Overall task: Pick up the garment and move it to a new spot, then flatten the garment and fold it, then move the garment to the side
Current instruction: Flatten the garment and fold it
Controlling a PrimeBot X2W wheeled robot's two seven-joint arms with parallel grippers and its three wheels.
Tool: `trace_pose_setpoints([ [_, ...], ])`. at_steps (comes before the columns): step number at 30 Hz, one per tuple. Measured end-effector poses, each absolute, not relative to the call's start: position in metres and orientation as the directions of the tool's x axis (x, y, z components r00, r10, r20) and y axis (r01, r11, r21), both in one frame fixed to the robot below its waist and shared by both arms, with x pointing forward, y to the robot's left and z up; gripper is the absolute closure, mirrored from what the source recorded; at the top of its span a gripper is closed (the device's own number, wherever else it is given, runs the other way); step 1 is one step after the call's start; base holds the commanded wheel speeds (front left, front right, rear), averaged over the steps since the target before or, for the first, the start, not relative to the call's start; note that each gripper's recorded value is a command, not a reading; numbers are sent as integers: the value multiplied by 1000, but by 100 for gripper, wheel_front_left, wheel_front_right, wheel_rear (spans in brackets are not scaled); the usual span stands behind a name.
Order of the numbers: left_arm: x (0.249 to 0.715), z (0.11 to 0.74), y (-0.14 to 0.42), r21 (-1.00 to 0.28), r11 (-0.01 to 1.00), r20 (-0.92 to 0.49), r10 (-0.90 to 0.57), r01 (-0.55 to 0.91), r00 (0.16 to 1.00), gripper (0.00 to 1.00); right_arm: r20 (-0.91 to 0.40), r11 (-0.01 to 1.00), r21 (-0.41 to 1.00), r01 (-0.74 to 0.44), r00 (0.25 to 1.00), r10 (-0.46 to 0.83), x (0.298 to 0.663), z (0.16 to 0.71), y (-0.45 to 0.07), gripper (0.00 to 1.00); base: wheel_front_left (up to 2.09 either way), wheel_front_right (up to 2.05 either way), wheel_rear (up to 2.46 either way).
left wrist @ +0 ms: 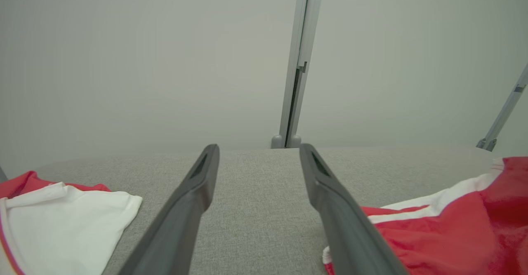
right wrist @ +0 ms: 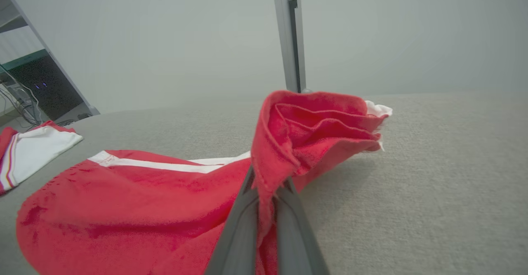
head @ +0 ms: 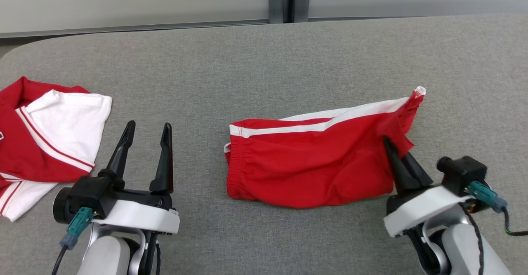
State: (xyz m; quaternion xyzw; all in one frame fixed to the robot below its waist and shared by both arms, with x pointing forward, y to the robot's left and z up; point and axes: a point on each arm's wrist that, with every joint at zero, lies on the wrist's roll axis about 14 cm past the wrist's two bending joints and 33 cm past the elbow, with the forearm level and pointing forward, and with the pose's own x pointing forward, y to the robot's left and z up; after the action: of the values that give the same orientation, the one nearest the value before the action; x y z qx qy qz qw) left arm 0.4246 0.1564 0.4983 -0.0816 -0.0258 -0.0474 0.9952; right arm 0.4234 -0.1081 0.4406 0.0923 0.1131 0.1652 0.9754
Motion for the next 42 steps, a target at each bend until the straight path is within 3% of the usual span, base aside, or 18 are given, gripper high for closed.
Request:
trace_pose_setpoints([
  [5,420,500,162,-159,984,60,-74,83,995,0,-125,849,196,-490,846,518,424,473,-41,100,0,0,0],
  [9,412,503,167,-159,985,60,-60,69,996,0,-172,716,218,-663,696,697,388,468,27,100,0,0,0],
  [15,405,502,169,-164,985,53,-48,56,997,0,-280,633,267,-727,570,773,356,439,57,100,0,0,0],
  [21,399,501,173,-163,986,47,-37,44,998,0,-277,620,283,-732,557,783,353,434,61,100,0,0,0],
  [22,399,500,173,-162,986,45,-35,42,998,0,-270,620,288,-730,559,784,354,435,62,69,0,0,0],
  [23,399,500,174,-161,986,44,-33,40,998,0,-258,620,291,-728,564,784,356,437,62,27,0,0,0],
  [24,400,499,174,-160,986,42,-34,40,999,0,-245,621,290,-728,571,784,359,439,63,0,0,0,0],
  [34,403,497,174,-147,988,37,-31,36,999,0,-16,611,267,-745,631,776,379,489,66,0,0,0,0],
  [42,404,503,180,-126,992,52,-16,22,999,0,87,760,236,-605,792,604,411,514,0,0,0,0,0],
])
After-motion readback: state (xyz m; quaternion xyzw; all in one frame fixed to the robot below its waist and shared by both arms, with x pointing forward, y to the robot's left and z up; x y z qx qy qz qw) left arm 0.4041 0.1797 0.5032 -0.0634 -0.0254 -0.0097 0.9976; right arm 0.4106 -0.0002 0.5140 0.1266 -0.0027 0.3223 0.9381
